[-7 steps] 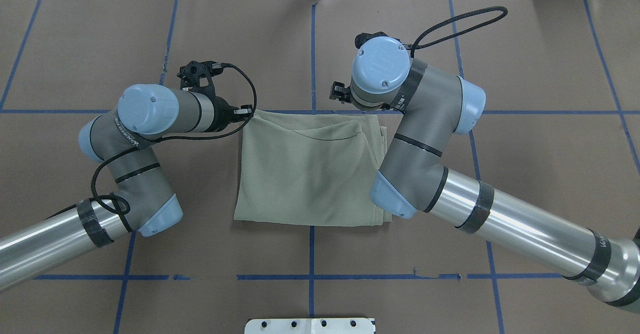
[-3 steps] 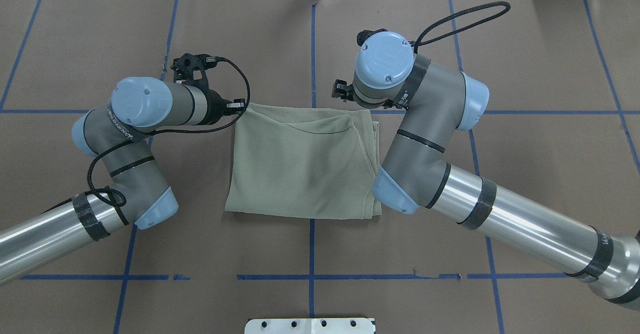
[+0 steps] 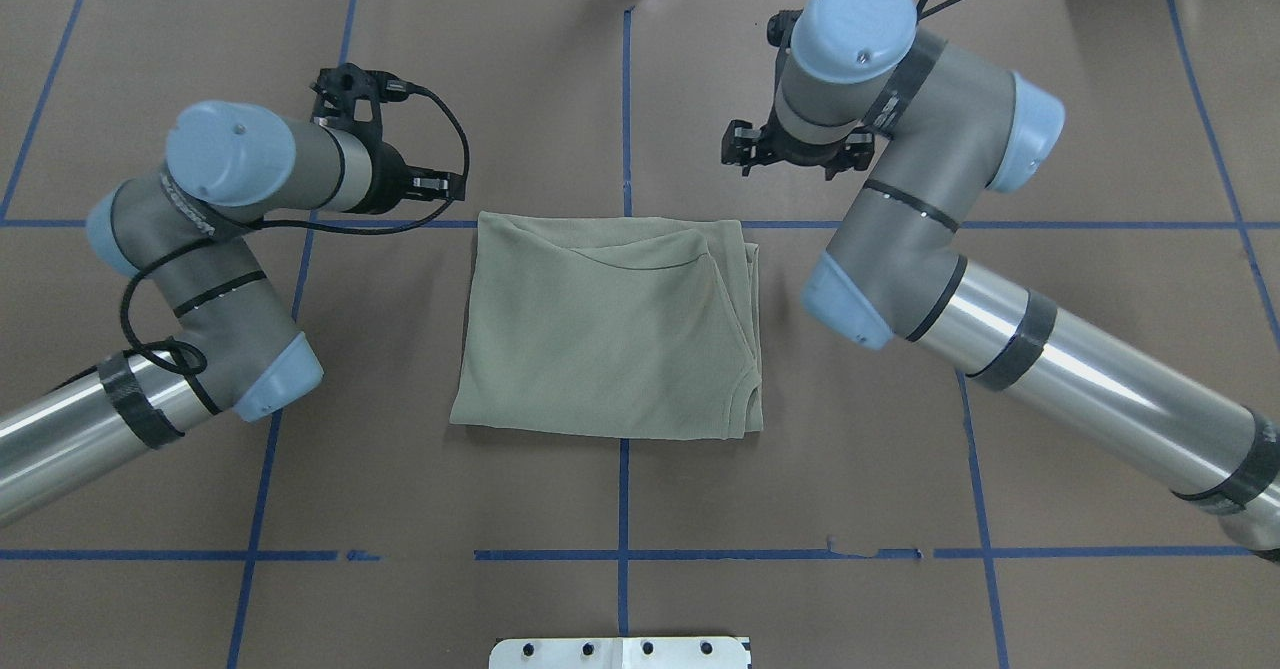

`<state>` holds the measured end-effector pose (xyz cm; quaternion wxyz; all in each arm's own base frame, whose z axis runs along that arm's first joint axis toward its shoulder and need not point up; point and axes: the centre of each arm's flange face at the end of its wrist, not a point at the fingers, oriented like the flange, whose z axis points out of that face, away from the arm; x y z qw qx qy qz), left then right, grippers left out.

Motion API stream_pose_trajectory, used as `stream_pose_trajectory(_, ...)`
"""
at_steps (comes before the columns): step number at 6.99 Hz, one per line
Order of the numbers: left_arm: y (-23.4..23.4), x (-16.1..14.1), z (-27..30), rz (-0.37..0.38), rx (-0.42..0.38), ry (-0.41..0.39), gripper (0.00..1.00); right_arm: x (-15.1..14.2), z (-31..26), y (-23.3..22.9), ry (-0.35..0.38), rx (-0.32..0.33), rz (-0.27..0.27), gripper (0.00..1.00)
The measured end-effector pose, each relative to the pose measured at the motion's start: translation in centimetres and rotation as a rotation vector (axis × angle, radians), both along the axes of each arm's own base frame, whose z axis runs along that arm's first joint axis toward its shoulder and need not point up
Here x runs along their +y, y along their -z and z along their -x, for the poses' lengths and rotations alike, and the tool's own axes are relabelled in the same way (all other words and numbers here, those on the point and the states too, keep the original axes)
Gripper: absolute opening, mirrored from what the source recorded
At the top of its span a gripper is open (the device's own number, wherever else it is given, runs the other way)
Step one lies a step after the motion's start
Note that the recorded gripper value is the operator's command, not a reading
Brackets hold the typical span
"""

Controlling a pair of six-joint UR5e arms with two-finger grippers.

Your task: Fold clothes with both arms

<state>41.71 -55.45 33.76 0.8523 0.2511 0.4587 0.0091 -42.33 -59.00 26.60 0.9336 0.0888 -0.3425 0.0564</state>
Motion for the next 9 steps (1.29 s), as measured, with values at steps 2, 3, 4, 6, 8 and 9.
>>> stream_pose_trajectory(2, -0.4, -0.6, 10.4, -0.092, -0.156, -0.098, 1.0, -2.5, -12.7, -5.1, 0.155, 0.101, -0.041, 1.0)
stream_pose_trajectory(3, -0.7, -0.7, 16.1, -0.12, -0.242, -0.126, 1.0, -2.7, -20.8, -9.3, 0.241, 0.15, -0.066, 1.0)
stream_pose_trajectory(4, -2.1, -0.8, 22.5, -0.141, -0.329, -0.153, 1.0, -2.3, -29.5, -14.3, 0.33, 0.155, -0.079, 1.0)
stream_pose_trajectory(6, -7.7, 0.1, 35.0, -0.101, -0.392, -0.209, 1.0, 2.9, -42.0, -24.8, 0.381, 0.075, -0.033, 1.0)
stream_pose_trajectory(8, -15.3, 3.9, 42.6, 0.051, -0.345, -0.19, 1.0, 12.4, -46.2, -34.3, 0.354, 0.01, 0.079, 1.0)
stream_pose_trajectory(9, -18.0, 5.3, 44.6, 0.106, -0.34, -0.171, 1.0, 14.6, -47.0, -35.8, 0.337, -0.005, 0.094, 1.0)
